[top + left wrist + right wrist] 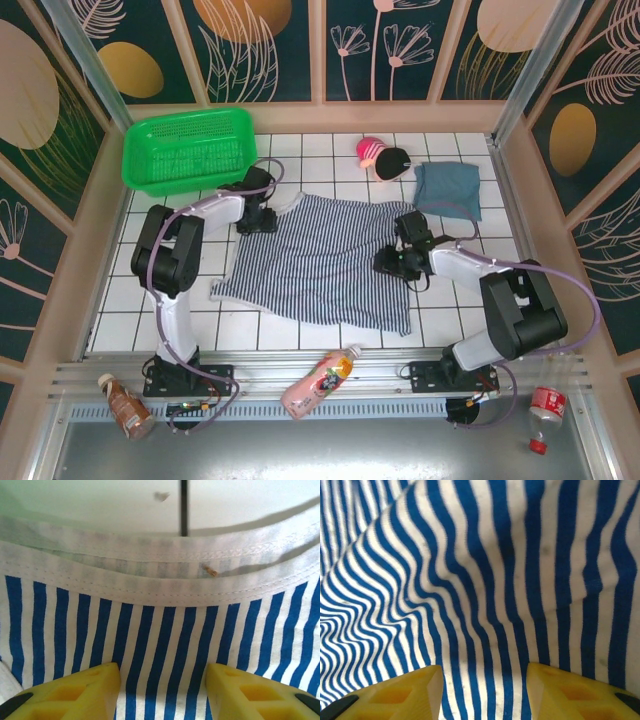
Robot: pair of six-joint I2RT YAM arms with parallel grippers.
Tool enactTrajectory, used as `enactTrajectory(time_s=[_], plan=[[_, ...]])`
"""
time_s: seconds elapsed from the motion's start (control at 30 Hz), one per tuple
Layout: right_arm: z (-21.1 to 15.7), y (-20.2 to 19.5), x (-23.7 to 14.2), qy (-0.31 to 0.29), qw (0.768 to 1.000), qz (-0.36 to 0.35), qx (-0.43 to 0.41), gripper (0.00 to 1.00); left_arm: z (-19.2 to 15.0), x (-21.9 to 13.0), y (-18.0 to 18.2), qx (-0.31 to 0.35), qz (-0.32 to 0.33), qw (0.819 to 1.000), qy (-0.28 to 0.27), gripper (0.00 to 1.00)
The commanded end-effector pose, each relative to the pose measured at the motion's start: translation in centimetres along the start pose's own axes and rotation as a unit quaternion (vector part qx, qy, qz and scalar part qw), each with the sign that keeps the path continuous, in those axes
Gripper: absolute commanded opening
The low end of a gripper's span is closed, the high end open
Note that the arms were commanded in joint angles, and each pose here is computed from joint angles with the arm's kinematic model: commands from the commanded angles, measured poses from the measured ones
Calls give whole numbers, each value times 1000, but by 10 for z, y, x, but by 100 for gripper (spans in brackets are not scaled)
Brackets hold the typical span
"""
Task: Fold and stack the tank tops
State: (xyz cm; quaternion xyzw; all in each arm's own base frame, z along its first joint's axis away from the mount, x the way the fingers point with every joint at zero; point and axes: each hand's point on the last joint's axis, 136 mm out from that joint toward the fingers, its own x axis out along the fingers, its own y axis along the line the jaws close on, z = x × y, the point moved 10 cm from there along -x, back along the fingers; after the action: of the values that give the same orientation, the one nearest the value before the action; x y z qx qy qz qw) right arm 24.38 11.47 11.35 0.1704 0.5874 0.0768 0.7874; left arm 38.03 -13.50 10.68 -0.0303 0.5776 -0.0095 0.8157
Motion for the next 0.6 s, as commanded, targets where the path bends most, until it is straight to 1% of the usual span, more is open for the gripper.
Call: enactTrajectory(time_s=[0.0,0.13,0.27,0.3,0.43,0.57], plan=[[-2,-1,5,-3,1000,-7,4,49,-33,14,21,-10,59,996,66,51],[3,-2,9,-1,1000,-23,-9,49,-36,8,39,-38,80,994,56,51],[12,-2,8,-3,999,-42,-27,49,-29,1,50,-48,101,993,42,51],[14,-1,8,-4,999,-42,-30,49,-27,0,50,-50,97,993,40,51],[22,8,3,-15,999,-20,-45,49,-15,-3,40,-53,46,997,34,51],[25,13,-9,-21,998,-7,-62,50,-3,-16,31,-56,1,998,22,52]])
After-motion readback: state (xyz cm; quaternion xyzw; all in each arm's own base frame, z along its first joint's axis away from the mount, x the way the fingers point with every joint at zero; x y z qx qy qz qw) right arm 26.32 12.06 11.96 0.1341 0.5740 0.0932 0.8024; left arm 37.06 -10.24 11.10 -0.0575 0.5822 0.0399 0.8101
